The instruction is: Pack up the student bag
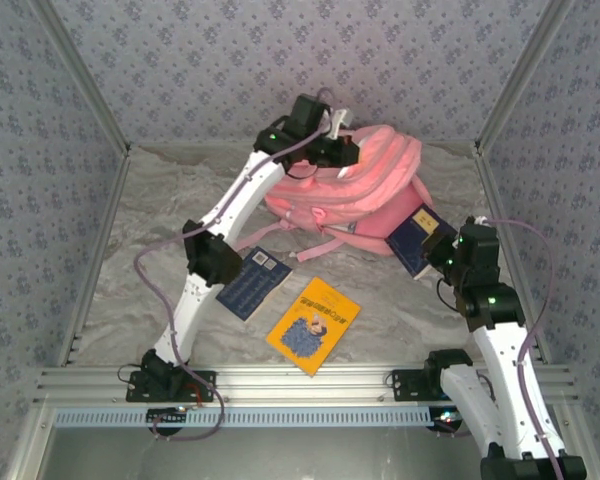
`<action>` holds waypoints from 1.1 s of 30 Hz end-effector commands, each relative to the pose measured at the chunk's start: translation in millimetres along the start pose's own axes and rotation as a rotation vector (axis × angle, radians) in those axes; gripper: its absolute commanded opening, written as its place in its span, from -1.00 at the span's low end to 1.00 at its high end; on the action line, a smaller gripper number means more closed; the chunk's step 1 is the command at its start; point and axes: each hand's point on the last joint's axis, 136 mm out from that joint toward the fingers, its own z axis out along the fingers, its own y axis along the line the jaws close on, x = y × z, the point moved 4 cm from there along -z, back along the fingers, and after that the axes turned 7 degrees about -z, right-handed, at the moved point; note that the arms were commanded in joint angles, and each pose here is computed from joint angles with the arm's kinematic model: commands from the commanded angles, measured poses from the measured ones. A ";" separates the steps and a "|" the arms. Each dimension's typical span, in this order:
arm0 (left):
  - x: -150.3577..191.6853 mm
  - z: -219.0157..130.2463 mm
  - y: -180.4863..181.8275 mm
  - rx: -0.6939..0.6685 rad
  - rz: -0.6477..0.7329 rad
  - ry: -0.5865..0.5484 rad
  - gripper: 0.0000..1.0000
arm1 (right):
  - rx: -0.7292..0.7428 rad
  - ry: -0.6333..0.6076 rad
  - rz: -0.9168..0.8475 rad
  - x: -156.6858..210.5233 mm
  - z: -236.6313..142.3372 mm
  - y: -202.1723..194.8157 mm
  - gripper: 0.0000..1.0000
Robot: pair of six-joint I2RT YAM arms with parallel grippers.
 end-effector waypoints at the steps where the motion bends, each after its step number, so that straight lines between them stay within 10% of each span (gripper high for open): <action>1: -12.7 -46.7 -37.1 0.126 0.067 -0.013 -1.00 | -0.211 -0.033 0.039 -12.2 4.1 30.2 -1.00; 20: -34.5 -119.4 -41.9 0.317 0.051 -0.004 -1.00 | -0.555 -0.033 0.217 -39.4 98.6 81.8 -1.00; 33: -45.1 -141.9 -24.0 0.342 0.010 -0.017 -1.00 | -0.581 0.125 0.158 6.2 203.3 155.7 -1.00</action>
